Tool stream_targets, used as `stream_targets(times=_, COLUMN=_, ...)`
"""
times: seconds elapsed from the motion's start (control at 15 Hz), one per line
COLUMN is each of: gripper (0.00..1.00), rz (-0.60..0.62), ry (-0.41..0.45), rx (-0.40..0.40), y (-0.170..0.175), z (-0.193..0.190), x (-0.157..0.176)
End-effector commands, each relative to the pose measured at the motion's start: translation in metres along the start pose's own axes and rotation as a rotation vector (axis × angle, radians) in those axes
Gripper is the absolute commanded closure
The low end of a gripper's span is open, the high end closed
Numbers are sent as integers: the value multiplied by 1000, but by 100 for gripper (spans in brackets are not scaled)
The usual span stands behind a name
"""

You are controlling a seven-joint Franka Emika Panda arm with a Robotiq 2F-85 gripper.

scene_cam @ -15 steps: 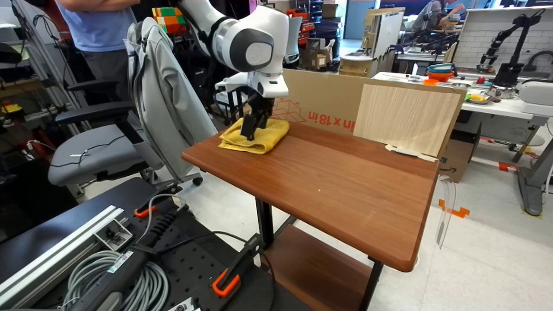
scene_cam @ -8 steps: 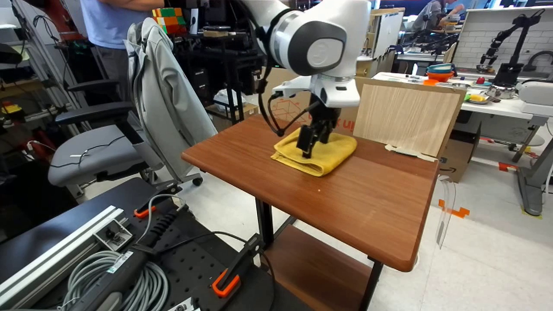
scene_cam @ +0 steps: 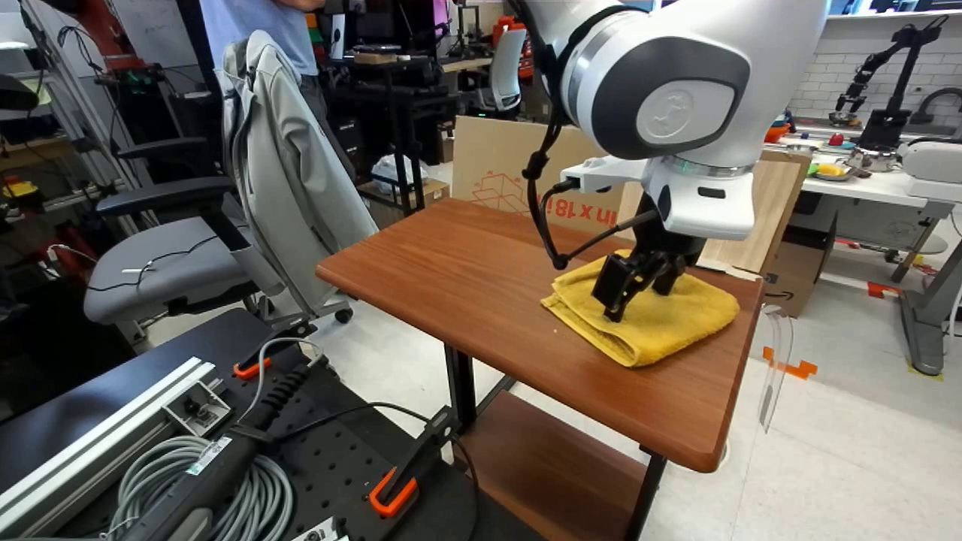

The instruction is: Clean the table with the yellow cloth

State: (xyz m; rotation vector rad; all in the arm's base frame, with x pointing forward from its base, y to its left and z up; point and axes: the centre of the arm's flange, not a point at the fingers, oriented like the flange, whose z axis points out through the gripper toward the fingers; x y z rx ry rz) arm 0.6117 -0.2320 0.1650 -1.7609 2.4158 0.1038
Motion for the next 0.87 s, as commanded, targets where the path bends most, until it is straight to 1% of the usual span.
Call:
stream_targets(times=0.0, gripper=0, rz=60, ry=-6, rx=32, y=13, z=-12, x=-1)
stream_targets(times=0.13, gripper=0, rz=51, ry=-39, rx=48, y=16, z=-34, x=-11)
stream_targets(times=0.2, gripper=0, rz=45, ry=-60, rx=73, y=18, z=-52, x=-15)
stream_targets(times=0.33, gripper=0, rz=54, ry=-88, rx=152, y=24, z=-94, x=-21)
stream_targets(times=0.47, gripper=0, rz=91, ry=-149, rx=176, y=29, z=-131, x=-25)
stream_targets(times=0.53, gripper=0, rz=69, ry=-87, rx=137, y=2, z=-89, x=-20)
stream_targets(times=0.6, gripper=0, rz=67, ry=-94, rx=153, y=4, z=-106, x=-23)
stream_targets(times=0.67, gripper=0, rz=66, ry=-96, rx=156, y=4, z=-109, x=-23)
stream_targets(times=0.8, gripper=0, rz=69, ry=-93, rx=139, y=6, z=-97, x=-21)
